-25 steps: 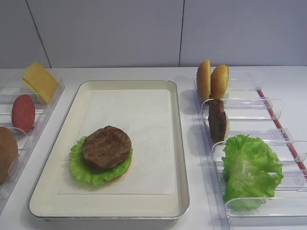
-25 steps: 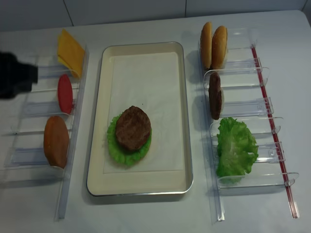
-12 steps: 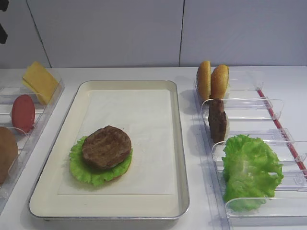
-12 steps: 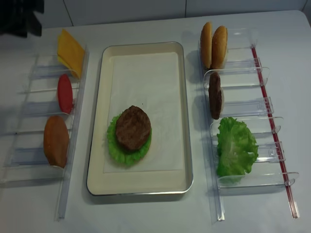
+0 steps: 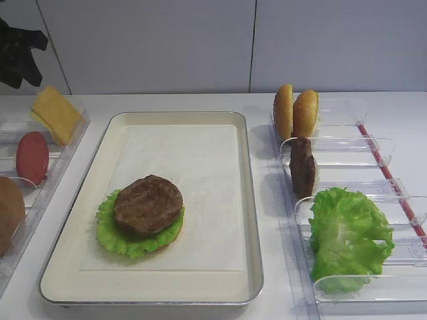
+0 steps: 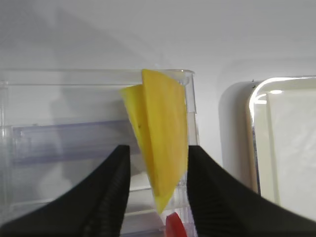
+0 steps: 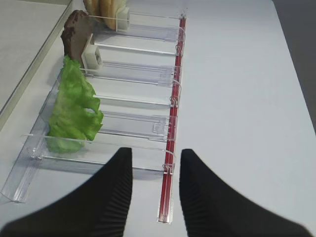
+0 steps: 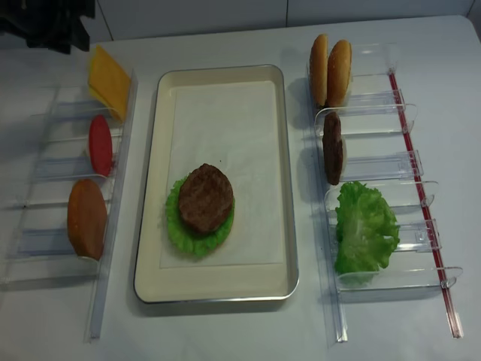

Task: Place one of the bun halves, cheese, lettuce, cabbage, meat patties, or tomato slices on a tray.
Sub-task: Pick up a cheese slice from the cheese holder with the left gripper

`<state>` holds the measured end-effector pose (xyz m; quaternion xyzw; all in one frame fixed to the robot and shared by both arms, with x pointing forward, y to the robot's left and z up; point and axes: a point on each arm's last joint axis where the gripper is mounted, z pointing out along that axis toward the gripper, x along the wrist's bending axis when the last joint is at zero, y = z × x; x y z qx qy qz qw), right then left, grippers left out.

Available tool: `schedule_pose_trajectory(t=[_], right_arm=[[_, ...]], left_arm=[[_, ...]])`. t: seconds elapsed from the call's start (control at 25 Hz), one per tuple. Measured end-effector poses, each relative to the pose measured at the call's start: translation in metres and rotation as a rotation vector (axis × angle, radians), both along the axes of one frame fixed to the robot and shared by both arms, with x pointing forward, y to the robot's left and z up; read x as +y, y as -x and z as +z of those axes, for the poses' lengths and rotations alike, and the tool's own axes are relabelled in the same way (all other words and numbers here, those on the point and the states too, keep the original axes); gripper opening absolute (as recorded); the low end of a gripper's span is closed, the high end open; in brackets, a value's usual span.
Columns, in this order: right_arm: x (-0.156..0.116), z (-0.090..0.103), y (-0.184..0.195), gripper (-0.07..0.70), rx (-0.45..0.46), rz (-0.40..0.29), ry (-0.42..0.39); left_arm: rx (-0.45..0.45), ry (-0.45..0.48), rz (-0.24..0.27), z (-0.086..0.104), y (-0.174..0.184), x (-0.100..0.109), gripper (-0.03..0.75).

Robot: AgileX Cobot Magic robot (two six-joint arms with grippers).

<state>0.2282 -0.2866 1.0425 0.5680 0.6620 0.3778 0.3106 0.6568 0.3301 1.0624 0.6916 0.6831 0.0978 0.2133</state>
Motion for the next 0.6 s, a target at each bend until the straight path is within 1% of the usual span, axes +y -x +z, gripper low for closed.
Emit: schedule_pose_trajectory(t=[0.04,0.2,0.36,0.6], right_arm=[[0.0,0.0,0.0,0.258,0.0,0.0,0.0],[0.0,0.0,0.0,0.258,0.0,0.0,0.0],[0.0,0.0,0.0,0.258,0.0,0.0,0.0],[0.0,0.0,0.0,0.258,0.0,0.0,0.0]], left_arm=[[0.008,0.001,-0.002,-0.005,-0.002,0.0,0.267],[0.013,0.003,-0.002,-0.016,-0.008,0.001,0.267],[-0.007,0.015,-0.02,-0.019,-0.012,-0.001,0.267],[-0.003,0.034,-0.017,-0.026,-0.016,-0.002,0.267]])
